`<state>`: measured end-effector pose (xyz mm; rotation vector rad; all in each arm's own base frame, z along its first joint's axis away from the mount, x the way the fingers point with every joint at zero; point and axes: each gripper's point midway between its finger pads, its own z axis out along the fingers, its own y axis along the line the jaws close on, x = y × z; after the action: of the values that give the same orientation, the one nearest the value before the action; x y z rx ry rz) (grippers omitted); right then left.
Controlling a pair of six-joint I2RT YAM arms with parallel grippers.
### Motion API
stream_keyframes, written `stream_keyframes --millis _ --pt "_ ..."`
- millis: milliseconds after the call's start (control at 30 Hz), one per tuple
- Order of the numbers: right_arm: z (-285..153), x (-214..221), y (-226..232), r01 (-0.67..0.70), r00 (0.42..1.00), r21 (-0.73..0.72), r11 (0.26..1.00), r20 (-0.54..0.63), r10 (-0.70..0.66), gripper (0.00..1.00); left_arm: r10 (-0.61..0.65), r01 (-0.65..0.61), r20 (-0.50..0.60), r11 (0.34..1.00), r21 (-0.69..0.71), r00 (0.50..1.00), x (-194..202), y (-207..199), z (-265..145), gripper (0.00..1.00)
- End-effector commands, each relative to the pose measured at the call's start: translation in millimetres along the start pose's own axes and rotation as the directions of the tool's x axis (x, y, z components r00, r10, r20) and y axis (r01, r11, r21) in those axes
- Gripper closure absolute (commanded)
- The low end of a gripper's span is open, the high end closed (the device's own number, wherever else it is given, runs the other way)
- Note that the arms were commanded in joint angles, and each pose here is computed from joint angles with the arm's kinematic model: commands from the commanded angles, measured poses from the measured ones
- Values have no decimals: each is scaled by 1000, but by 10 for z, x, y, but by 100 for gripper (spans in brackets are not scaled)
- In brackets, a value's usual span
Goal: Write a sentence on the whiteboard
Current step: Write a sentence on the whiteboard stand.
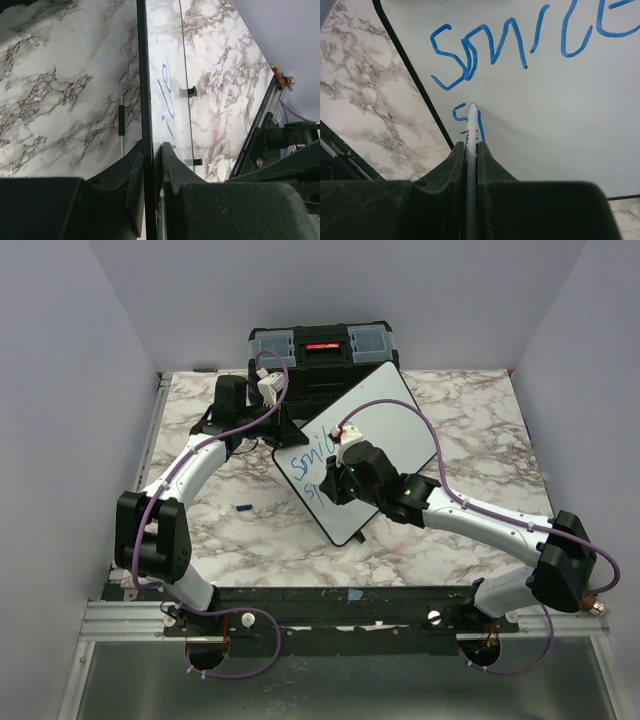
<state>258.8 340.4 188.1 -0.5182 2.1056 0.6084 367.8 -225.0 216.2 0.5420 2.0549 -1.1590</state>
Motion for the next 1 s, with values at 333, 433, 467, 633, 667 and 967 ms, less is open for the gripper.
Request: stream_keyframes --millis 333,433,467,633,667,967 --pt "42 -30 -235 -6 1000 136 991 31 1 99 194 -195 102 981 -1 976 -306 -103 -57 100" --pt "32 1 -238 -5 1000 133 991 21 3 99 195 -196 102 981 0 976 -305 -108 -55 100" --pt "25 11 -235 -7 1000 130 991 19 5 99 196 -197 102 980 -2 975 -308 -106 -57 100" --pt "4 131 -225 -11 1000 112 994 -8 13 99 194 -194 101 981 -2 976 -302 -103 -54 100" --pt "-2 153 -232 -14 1000 111 994 -12 16 99 195 -196 102 981 -2 976 -307 -103 -58 100" --pt "-26 320 -205 -43 998 80 996 -44 47 99 195 -196 101 981 -1 976 -304 -113 -58 100"
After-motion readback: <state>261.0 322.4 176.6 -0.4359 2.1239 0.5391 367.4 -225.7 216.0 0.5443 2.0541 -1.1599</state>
